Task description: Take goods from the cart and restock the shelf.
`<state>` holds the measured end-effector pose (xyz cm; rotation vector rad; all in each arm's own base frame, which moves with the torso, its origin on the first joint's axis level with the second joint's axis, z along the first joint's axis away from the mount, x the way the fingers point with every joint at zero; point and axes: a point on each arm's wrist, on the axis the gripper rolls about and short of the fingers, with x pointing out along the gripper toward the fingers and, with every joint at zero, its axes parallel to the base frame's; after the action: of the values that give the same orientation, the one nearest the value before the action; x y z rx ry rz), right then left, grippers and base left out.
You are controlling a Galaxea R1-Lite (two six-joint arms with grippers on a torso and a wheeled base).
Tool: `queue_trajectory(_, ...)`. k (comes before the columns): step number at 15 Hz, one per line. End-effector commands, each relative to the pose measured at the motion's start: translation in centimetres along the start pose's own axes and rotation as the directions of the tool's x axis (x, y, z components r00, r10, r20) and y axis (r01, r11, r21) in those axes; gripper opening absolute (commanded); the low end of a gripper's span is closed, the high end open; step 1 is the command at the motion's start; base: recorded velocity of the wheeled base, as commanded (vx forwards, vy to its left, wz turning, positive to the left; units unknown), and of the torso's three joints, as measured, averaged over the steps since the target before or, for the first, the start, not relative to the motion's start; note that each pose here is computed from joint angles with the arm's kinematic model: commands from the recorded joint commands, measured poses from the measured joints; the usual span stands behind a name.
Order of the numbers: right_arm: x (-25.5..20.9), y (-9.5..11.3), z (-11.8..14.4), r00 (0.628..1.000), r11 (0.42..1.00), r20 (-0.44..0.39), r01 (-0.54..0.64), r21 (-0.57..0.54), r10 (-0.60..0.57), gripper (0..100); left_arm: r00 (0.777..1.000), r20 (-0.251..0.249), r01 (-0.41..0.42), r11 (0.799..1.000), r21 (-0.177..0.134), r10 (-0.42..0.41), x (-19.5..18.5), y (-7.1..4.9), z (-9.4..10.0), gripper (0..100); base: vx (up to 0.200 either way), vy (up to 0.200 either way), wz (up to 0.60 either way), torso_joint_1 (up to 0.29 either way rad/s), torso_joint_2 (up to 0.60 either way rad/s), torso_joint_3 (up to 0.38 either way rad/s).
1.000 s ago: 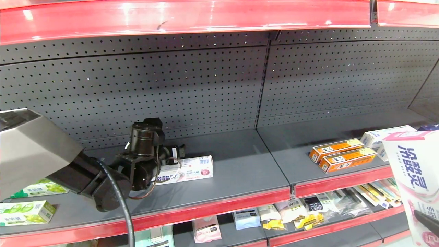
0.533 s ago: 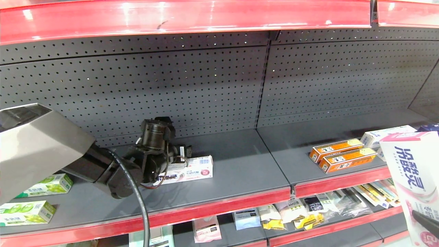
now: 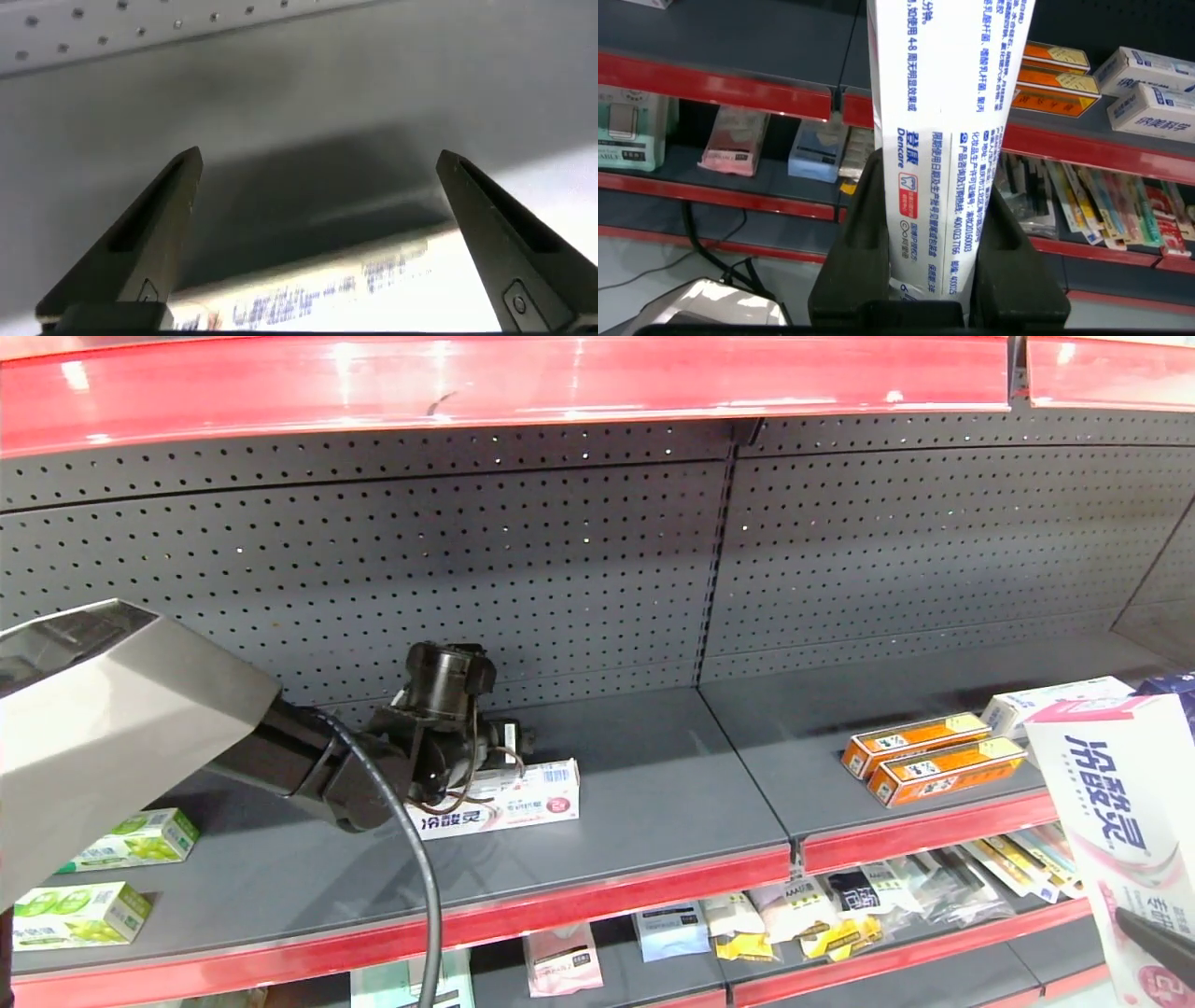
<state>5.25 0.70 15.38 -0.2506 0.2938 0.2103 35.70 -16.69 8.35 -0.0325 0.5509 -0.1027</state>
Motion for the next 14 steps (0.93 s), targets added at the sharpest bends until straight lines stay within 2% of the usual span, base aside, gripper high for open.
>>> queue_trajectory(1,0.08,0.01,-0.06,1.000,1.000,-0.006,-0.001,0.000,0.001,0,1.000,-0.001,-0.006,1.000,0.002,0.006,1.04,-0.28,0.00,100,0.000,0.000,0.00,0.000,0.00,0.000)
queue_trajectory(5,0.18,0.00,-0.06,1.000,1.000,-0.012,-0.003,0.000,0.003,0,1.000,-0.023,-0.014,1.000,0.008,0.014,1.26,-0.29,-0.18,100,0.000,0.000,0.00,0.000,0.00,0.000)
queue_trajectory(7,0.24,-0.01,-0.02,1.000,1.000,-0.014,-0.005,0.000,0.005,0,0.998,-0.063,-0.022,1.000,0.020,0.024,1.18,-0.23,-0.61,100,0.000,0.000,0.00,0.000,0.00,0.000)
queue_trajectory(14,0.58,-0.03,0.00,0.999,1.000,-0.032,-0.014,0.002,0.014,0,0.997,-0.082,-0.006,1.000,0.011,0.006,1.16,-0.20,-0.87,100,0.000,0.000,0.00,0.000,0.00,0.000)
